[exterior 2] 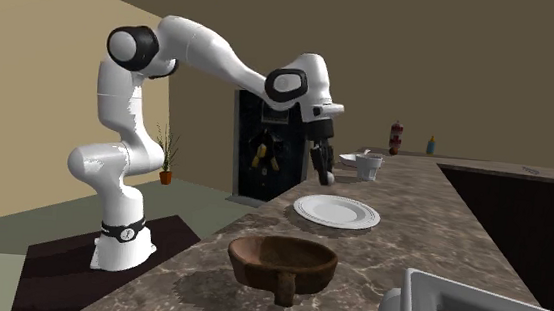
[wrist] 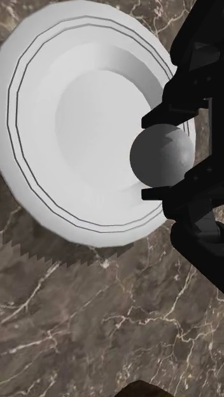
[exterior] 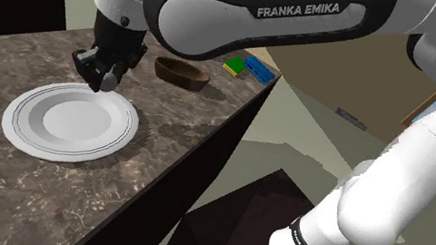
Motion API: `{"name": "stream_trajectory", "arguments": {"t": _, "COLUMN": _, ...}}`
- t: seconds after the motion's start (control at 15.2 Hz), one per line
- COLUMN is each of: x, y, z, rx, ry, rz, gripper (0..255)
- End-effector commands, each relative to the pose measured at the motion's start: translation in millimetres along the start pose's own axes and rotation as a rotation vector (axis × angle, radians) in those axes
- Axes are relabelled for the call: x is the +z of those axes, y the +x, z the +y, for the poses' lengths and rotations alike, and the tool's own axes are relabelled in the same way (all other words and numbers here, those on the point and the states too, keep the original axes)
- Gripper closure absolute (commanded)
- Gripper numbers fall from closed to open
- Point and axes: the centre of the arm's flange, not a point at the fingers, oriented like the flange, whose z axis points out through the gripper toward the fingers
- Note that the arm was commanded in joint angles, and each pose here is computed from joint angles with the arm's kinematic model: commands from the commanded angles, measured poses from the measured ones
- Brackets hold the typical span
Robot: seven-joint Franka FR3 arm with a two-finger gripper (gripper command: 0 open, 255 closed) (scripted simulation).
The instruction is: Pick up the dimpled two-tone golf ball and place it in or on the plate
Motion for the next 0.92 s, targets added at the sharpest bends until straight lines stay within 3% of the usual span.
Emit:
{"name": "stream_trajectory", "arguments": {"t": 0.0, "x": 0, "y": 13, "z": -21, "rx": 0.002, "ry": -0.001, "rz": 0.0, "gripper": 255}}
{"name": "stream_trajectory", "arguments": {"t": 0.13, "x": 1, "y": 24, "z": -41, "rx": 0.002, "ry": -0.001, "rz": 0.0, "gripper": 255}}
{"name": "stream_trajectory", "arguments": {"t": 0.86, "x": 57, "y": 9, "z": -43, "rx": 0.002, "ry": -0.001, "rz": 0.0, "gripper": 255}}
